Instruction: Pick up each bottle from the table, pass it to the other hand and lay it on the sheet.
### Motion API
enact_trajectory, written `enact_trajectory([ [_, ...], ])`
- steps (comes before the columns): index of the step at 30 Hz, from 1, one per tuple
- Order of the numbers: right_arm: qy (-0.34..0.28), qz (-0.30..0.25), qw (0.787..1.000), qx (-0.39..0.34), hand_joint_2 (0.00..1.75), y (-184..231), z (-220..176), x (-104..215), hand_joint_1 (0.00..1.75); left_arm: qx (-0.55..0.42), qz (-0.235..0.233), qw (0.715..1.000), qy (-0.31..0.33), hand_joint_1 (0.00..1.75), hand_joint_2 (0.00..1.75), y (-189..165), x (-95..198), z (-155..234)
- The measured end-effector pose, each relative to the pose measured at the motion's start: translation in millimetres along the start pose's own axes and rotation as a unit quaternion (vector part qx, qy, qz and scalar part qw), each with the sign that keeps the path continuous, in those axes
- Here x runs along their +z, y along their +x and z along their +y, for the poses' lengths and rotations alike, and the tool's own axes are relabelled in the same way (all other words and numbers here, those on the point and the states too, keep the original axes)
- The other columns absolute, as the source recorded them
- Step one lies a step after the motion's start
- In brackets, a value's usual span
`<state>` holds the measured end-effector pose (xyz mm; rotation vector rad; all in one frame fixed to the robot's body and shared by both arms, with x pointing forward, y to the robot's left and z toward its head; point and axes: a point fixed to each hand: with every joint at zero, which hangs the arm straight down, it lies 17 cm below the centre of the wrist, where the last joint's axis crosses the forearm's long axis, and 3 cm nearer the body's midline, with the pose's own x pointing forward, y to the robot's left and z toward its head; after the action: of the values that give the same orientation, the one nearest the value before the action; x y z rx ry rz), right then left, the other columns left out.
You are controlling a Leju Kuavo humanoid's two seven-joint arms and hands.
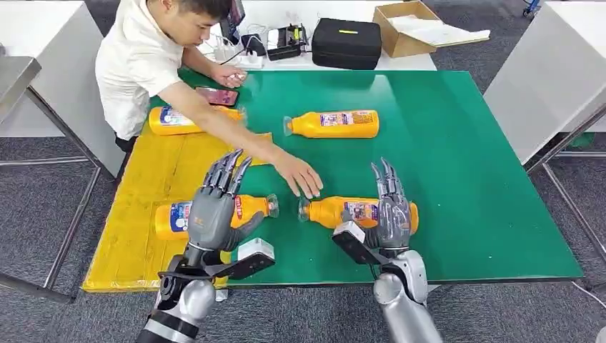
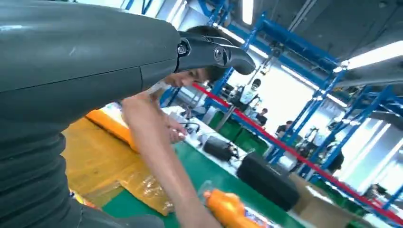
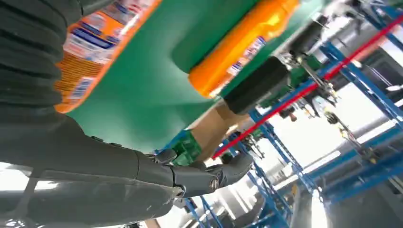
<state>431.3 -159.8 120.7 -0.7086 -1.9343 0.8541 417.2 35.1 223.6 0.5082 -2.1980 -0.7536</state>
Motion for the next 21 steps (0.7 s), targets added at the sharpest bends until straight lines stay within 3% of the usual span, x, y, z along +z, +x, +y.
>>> enact_trajectory([
  [3, 0.041, 0.026, 0.999, 0.011, 1.75, -10.9, 13.8, 9.2, 0.00, 0.030, -0.001, 1.000, -0.001, 0.00, 1.75, 11.0, 4.9, 1.9],
  [7, 0.097, 0.058, 0.991, 0.078, 1.75, -33.8, 30.1, 27.9, 0.00, 0.093, -0.010, 0.996, -0.003, 0.00, 1.75, 29.9, 14.6, 3.3],
  [14, 0.154, 0.086, 0.974, 0.145, 1.75, -69.9, 37.6, 50.1, 0.00, 0.264, -0.013, 0.964, -0.012, 0.00, 1.75, 62.9, 30.0, -4.5],
  [21, 0.183, 0.097, 0.956, 0.209, 1.75, -88.1, 42.0, 57.0, 0.00, 0.294, -0.010, 0.956, -0.008, 0.00, 1.75, 69.0, 30.1, -2.9],
])
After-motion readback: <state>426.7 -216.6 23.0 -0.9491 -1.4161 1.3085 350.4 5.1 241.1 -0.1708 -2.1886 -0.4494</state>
